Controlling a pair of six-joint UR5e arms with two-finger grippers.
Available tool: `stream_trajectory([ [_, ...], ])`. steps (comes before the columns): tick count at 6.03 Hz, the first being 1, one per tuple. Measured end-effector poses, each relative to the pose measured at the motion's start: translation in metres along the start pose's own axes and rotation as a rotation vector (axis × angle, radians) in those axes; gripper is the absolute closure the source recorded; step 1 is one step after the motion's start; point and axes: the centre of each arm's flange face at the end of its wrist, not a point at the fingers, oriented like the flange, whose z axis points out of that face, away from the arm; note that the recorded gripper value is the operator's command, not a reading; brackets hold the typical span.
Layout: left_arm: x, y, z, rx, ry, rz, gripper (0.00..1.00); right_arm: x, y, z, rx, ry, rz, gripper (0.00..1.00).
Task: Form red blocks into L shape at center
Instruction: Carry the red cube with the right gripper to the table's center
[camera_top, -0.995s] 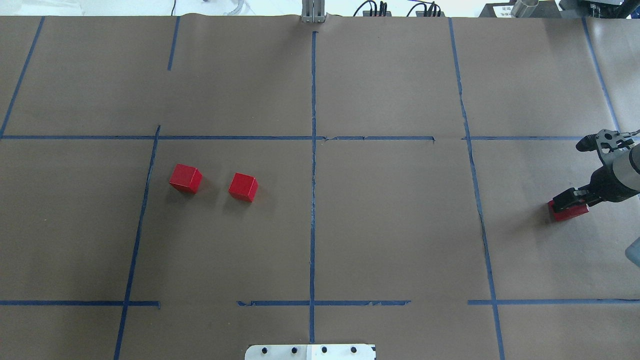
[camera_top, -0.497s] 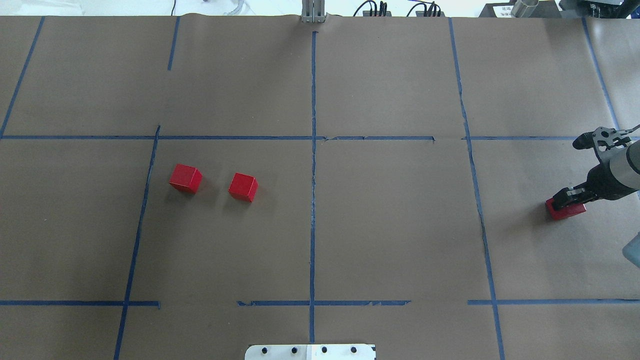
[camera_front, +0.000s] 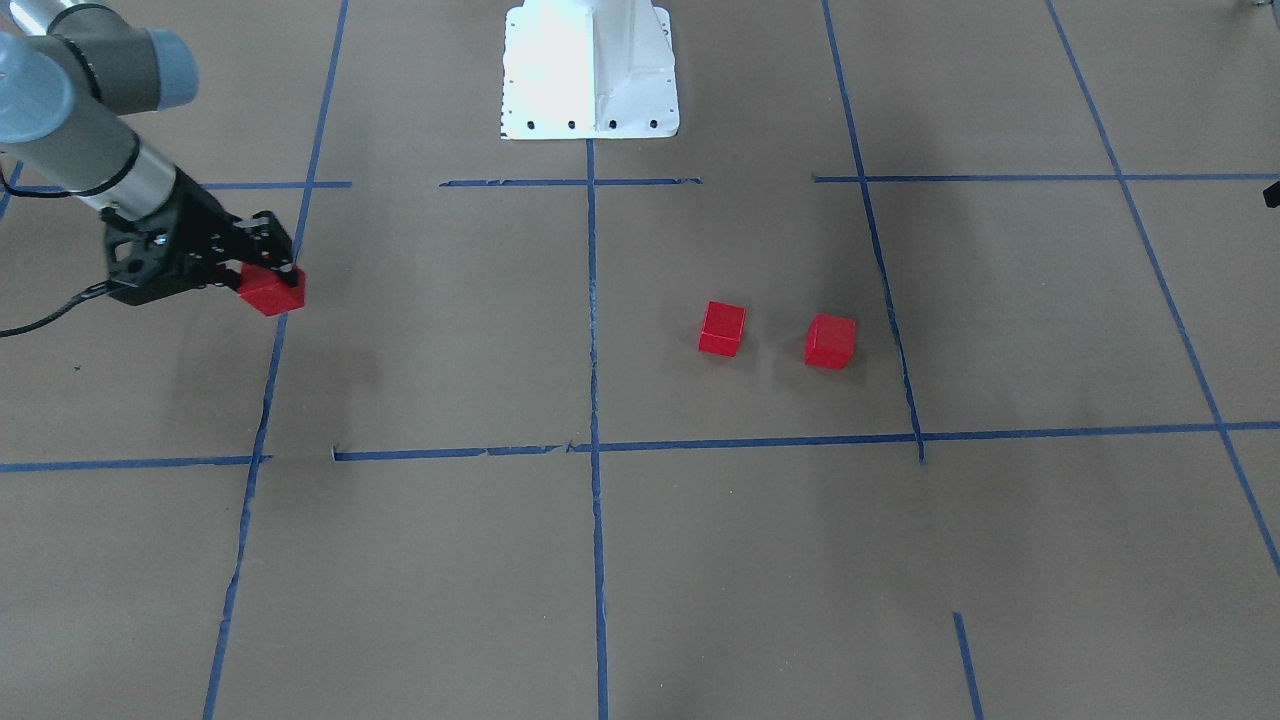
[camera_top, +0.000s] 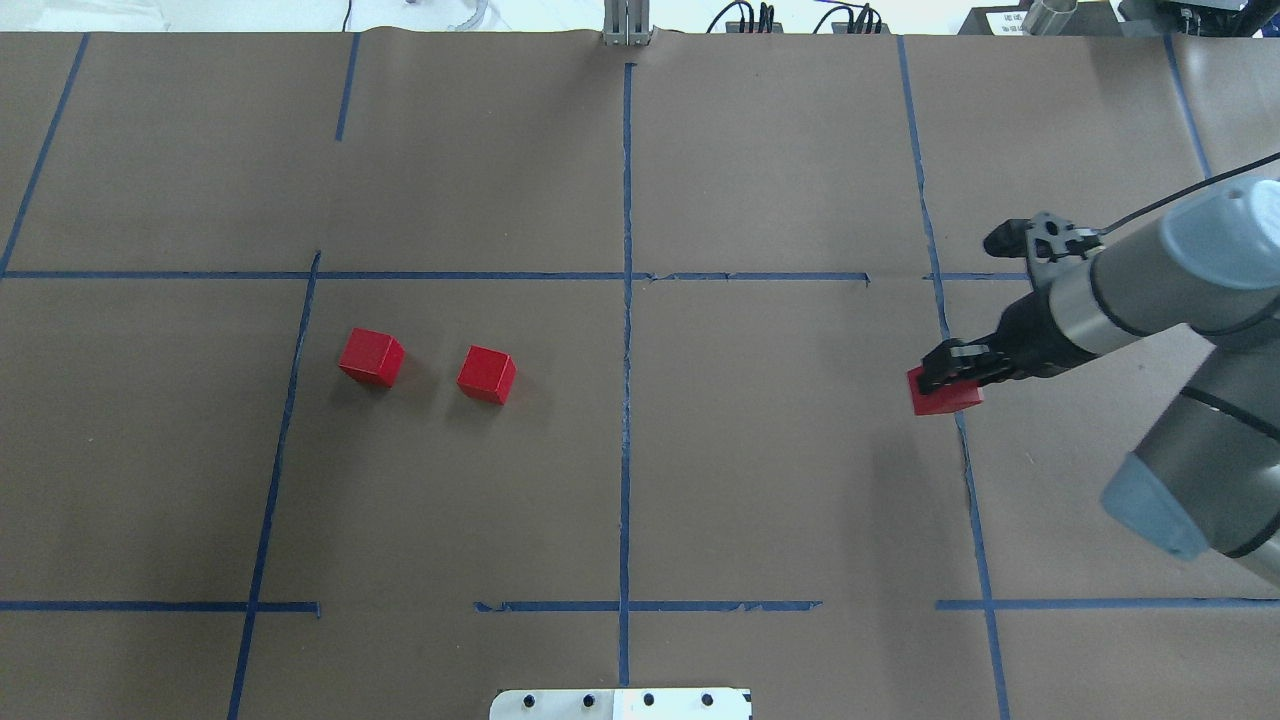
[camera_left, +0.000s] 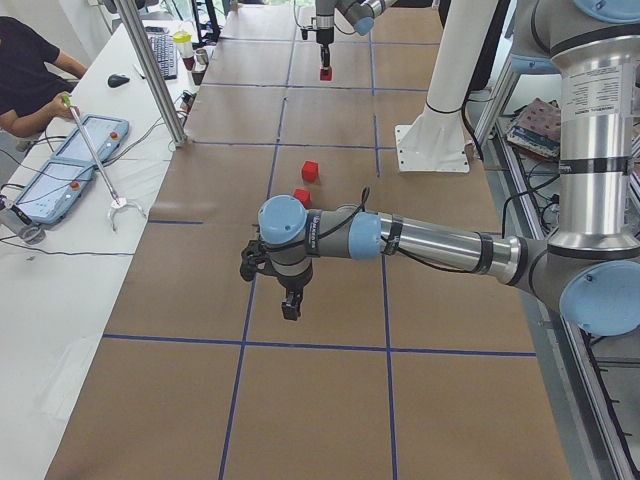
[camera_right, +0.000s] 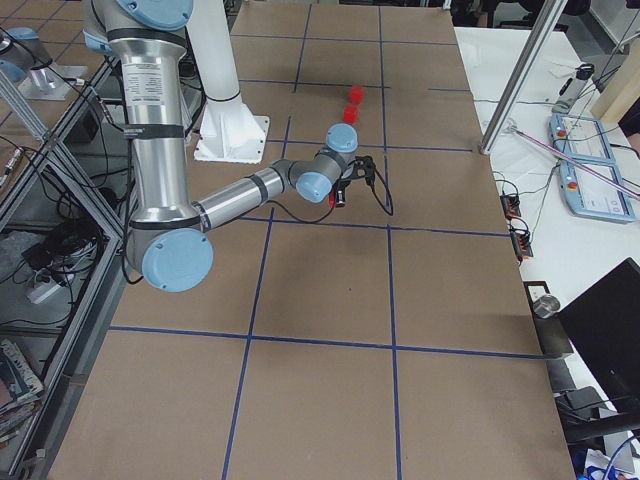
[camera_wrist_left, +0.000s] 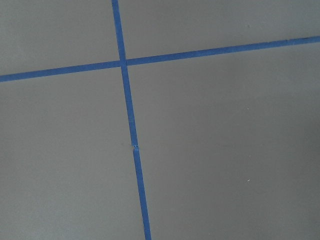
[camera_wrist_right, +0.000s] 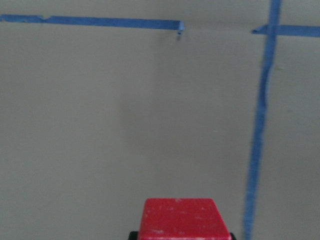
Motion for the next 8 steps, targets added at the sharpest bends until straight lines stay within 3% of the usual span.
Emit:
stream_trajectory([
  [1, 0.000, -0.001, 0.000, 0.001, -0.001, 0.002, 0.00, -0.070, 0.003, 0.024, 0.002, -0.020, 0.059, 1.00],
  [4, 0.003, -0.003, -0.001, 0.004, 0.007, 0.000, 0.00, -0.241, -0.008, 0.084, 0.031, 0.064, 0.213, 0.98],
  [6, 0.010, -0.005, -0.003, 0.009, 0.058, -0.079, 0.00, -0.273, -0.014, 0.111, 0.035, 0.096, 0.238, 0.97],
  [8, 0.018, -0.006, -0.009, 0.043, 0.062, -0.060, 0.00, -0.279, -0.008, 0.126, 0.035, 0.117, 0.233, 0.94],
])
